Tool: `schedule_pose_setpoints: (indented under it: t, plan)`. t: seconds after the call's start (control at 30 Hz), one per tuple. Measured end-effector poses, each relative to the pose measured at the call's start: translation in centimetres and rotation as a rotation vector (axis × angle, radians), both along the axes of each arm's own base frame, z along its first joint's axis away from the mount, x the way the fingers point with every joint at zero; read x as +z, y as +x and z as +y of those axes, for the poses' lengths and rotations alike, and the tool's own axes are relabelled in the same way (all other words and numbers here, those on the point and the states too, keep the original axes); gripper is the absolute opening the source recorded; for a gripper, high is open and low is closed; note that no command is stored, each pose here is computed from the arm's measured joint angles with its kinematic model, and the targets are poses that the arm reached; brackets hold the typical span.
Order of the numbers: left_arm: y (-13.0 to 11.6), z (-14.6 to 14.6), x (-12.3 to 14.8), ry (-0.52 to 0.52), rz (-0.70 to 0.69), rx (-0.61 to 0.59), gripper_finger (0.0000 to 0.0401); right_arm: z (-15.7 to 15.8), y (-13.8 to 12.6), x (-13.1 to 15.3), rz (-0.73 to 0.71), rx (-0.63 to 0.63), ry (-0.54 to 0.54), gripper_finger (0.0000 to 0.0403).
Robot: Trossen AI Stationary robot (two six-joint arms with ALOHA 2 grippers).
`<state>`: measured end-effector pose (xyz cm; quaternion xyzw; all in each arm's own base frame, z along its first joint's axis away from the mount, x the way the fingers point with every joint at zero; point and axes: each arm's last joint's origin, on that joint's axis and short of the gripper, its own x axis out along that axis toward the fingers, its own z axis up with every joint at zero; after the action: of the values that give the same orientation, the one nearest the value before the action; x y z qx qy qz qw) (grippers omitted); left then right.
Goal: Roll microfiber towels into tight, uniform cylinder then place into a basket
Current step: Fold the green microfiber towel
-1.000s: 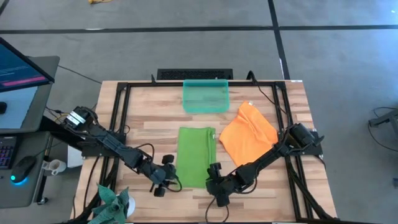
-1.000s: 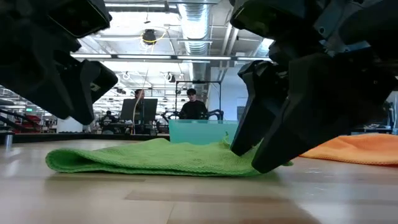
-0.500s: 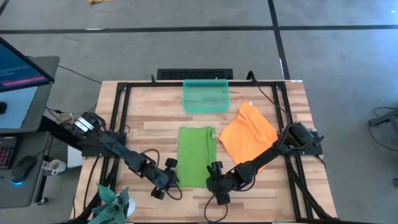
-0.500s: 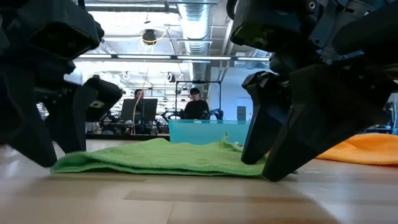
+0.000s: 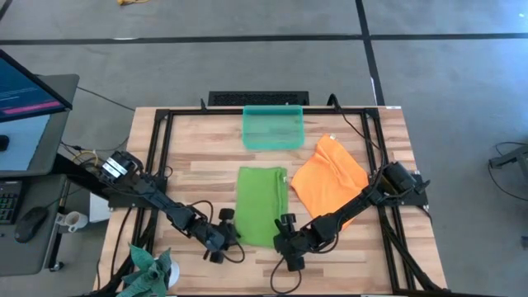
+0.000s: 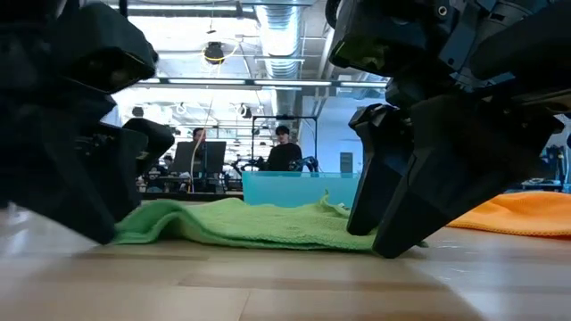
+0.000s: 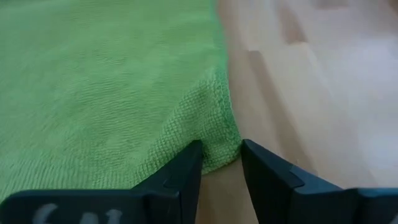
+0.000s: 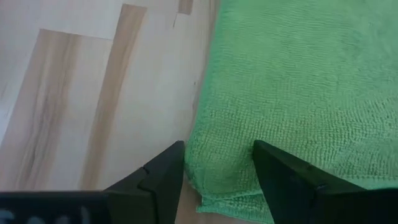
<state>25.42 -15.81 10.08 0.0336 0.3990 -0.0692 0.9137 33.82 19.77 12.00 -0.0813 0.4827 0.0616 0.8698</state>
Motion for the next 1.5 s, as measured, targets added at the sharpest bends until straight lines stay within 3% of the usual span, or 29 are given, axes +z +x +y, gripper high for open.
schedule_pose_setpoints:
  t: [0.13,0.43,0.63,0.83,1.0,1.23,1.5]
  plan:
    - [0.1,0.1,0.0,0.001,-0.028,0.063,0.0088,0.0,0.0,0.0,-0.001,-0.004,-0.002,0.0165]
    - [0.1,-0.5,0.2,0.017,-0.072,-0.02,0.0006,0.2,-0.2,0.0,-0.002,-0.027,0.009,0.0015]
    - [0.0,-1.6,0.8,0.025,-0.069,-0.056,0.0003,1.0,-0.5,0.2,-0.003,-0.012,0.021,0.0028]
    - [0.5,-3.1,2.3,0.094,-0.052,-0.071,0.0002,2.0,-0.3,1.1,-0.027,0.01,0.038,0.0008]
    - [1.0,-4.0,3.7,0.142,-0.014,-0.078,0.0001,3.1,-0.4,1.9,-0.042,0.036,0.039,0.0015]
    - [1.2,-5.8,6.5,0.255,0.018,-0.083,0.0001,4.2,-0.5,3.5,-0.01,0.058,0.011,0.0007]
    - [0.4,-8.4,9.6,0.294,-0.016,-0.078,0.0,6.2,-0.8,5.8,-0.05,0.077,-0.021,0.0006]
